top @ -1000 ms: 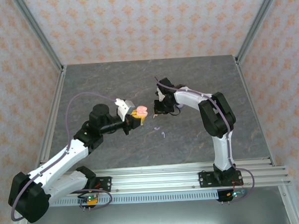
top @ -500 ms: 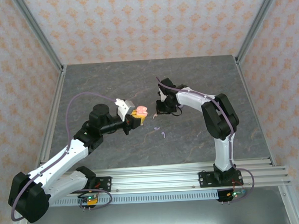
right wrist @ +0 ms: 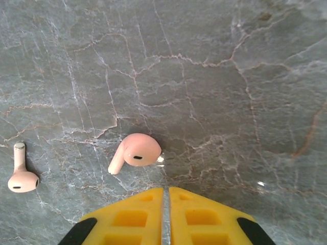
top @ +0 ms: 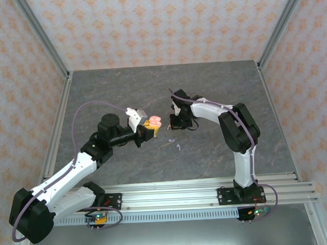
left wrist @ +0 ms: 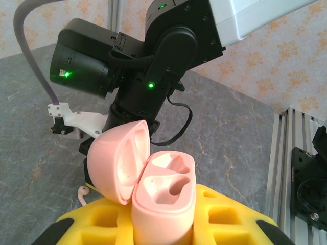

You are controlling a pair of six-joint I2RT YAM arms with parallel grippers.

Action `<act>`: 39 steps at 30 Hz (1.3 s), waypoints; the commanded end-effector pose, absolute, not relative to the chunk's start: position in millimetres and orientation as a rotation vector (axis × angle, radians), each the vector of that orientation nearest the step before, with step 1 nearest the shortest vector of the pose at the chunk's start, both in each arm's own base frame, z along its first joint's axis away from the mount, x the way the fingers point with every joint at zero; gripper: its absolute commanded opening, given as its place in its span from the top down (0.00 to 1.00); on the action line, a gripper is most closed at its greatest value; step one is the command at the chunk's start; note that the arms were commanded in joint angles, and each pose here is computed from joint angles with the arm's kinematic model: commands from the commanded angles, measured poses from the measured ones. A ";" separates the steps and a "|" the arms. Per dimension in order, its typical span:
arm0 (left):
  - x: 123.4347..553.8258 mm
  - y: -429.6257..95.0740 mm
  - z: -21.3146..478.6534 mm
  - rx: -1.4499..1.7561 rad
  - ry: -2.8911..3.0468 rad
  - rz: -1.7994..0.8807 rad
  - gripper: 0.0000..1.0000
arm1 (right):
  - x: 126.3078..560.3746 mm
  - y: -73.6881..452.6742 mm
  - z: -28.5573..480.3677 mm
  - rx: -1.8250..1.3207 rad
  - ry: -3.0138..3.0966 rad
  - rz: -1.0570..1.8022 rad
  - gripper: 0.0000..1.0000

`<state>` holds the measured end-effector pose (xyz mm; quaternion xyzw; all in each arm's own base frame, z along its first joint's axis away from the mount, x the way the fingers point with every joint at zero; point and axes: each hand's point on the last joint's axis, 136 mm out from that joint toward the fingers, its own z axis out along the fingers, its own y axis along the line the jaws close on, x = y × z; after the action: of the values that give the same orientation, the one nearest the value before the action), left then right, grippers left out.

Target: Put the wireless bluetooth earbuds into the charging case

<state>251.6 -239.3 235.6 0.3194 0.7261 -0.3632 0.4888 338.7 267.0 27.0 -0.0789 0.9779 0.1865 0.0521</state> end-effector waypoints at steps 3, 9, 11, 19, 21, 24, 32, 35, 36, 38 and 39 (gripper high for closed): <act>250.0 -237.8 239.0 0.769 1.755 -0.870 0.95 | 345.5 267.5 21.8 -0.210 2.997 0.520 0.88; 250.0 -237.7 238.4 0.769 1.756 -0.870 0.95 | 355.5 266.6 20.1 -0.197 2.984 0.474 0.88; 250.1 -237.6 238.3 0.768 1.756 -0.868 0.95 | 358.9 267.8 22.7 -0.197 2.972 0.475 0.88; 250.1 -237.4 238.8 0.768 1.755 -0.868 0.95 | 363.8 268.9 32.2 -0.219 2.954 0.466 0.88; 250.2 -237.0 238.9 0.766 1.756 -0.865 0.95 | 363.9 267.1 36.7 -0.218 2.943 0.460 0.88; 250.7 -236.4 239.3 0.762 1.757 -0.860 0.95 | 361.9 269.5 46.3 -0.219 2.927 0.492 0.85; 249.8 -236.7 239.7 0.764 1.757 -0.866 0.95 | 355.4 276.6 48.4 -0.138 2.944 0.591 0.65; 249.5 -236.3 239.8 0.763 1.759 -0.865 0.95 | 357.3 277.3 45.1 -0.076 2.950 0.594 0.62; 249.2 -236.5 240.0 0.765 1.757 -0.865 0.95 | 358.1 278.0 44.7 -0.064 2.950 0.598 0.62; 249.1 -236.4 240.6 0.764 1.755 -0.866 0.95 | 358.5 279.5 43.1 -0.048 2.952 0.609 0.62; 248.7 -236.2 239.8 0.765 1.757 -0.867 0.95 | 359.0 280.6 43.0 -0.045 2.950 0.617 0.62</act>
<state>251.0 -237.8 236.0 0.3175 0.7277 -0.3606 0.4895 358.5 278.1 33.1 -0.0314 0.9793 0.1917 0.0567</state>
